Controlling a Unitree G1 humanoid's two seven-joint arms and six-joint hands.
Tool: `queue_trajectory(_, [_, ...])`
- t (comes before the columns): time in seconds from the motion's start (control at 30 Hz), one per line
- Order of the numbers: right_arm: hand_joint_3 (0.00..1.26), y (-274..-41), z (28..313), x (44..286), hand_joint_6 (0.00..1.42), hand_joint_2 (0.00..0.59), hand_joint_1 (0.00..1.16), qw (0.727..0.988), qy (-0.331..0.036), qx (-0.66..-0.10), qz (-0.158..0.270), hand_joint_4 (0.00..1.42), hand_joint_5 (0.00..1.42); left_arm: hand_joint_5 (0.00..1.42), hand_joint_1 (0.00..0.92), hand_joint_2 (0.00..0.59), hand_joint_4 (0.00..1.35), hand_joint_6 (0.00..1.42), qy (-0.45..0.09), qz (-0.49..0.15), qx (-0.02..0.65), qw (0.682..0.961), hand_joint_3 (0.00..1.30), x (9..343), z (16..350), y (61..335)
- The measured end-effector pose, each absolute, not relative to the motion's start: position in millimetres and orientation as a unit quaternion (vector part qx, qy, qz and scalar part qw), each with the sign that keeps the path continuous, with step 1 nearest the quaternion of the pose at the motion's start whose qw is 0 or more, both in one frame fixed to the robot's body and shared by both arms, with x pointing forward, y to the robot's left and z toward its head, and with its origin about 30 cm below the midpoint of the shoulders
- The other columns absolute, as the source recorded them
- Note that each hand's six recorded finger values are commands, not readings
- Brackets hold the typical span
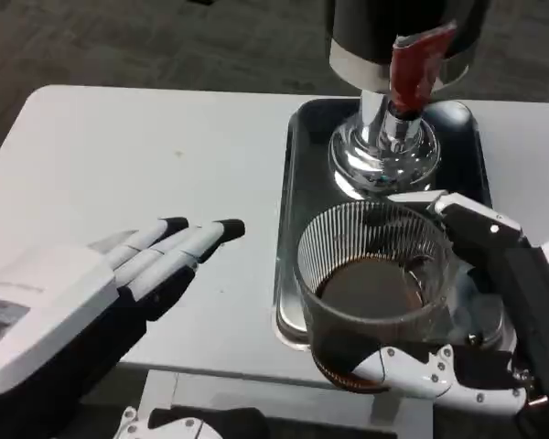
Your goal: Grasp the cup under the faucet to collect the drink, then remove the cup.
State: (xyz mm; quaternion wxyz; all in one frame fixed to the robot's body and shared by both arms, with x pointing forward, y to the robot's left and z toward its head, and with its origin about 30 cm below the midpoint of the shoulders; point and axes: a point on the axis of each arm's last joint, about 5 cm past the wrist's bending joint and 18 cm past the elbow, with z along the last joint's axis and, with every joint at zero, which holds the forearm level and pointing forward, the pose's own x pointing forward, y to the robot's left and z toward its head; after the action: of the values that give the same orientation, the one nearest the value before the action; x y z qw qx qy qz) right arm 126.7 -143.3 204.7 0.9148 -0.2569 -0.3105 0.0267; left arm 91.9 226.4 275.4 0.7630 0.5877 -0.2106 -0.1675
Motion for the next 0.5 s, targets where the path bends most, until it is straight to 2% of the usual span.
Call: queue_trajectory(0.5, [1.03, -144.4, 205.2, 127.1, 1.42, 0.134, 0.92, 0.914, -0.309, -0.262, 0.031, 1.20, 1.36, 0.00, 0.000, 0.089, 0.00, 0.04, -0.210, -0.173, 0.597, 0.755, 0.03, 89.8, 276.1, 226.9])
